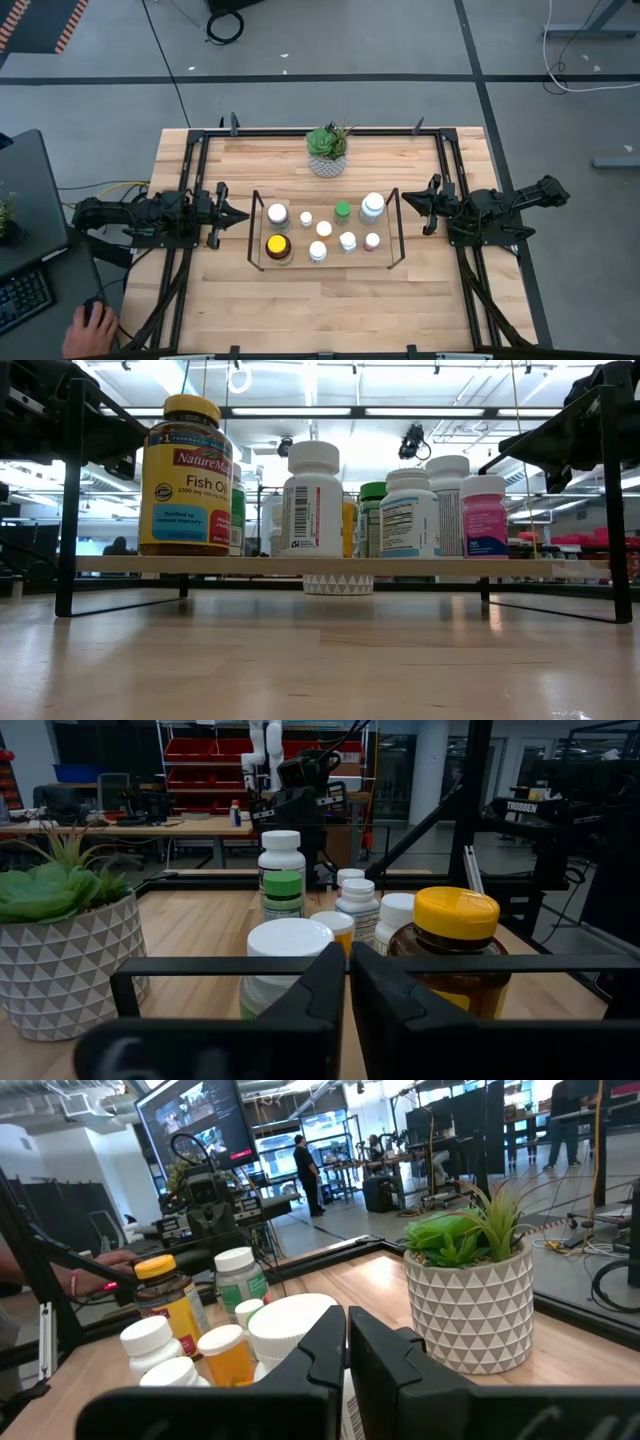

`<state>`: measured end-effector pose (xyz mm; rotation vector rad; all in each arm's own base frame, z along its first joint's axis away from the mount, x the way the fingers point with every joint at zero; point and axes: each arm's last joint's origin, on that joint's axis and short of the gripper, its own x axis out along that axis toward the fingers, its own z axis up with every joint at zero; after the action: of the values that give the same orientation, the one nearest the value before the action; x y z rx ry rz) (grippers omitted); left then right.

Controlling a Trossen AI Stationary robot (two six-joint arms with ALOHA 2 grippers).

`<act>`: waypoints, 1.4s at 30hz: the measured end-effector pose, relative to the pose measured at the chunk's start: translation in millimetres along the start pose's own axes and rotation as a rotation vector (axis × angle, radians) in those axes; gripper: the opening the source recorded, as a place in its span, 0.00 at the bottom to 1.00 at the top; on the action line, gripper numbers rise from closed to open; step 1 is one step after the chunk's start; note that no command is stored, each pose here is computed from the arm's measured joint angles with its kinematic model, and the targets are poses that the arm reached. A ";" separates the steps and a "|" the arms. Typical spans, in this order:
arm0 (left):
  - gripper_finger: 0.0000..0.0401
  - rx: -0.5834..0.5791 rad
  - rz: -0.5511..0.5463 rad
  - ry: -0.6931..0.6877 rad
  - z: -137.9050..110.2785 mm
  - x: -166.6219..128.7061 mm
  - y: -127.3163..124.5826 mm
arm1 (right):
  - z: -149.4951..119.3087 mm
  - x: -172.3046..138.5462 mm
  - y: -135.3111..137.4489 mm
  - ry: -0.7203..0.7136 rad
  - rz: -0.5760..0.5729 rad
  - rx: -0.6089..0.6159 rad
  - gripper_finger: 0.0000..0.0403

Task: Pick and place medicine bottles onto shelf by color
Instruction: Return to Home Position

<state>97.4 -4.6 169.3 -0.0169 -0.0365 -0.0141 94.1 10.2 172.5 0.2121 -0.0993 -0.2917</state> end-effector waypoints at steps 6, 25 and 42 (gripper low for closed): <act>0.09 0.000 0.000 0.000 0.1 0.0 0.0 | -0.1 0.0 0.0 0.000 0.000 0.000 0.06; 0.08 0.000 0.000 0.000 0.0 0.0 0.0 | 0.0 0.0 0.0 0.000 0.000 0.000 0.06; 0.08 0.000 0.000 0.000 0.0 0.0 0.0 | 0.0 0.0 0.0 0.000 0.000 0.000 0.06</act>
<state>97.4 -4.6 169.2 -0.0167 -0.0363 -0.0143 94.1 10.2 172.5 0.2124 -0.0994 -0.2914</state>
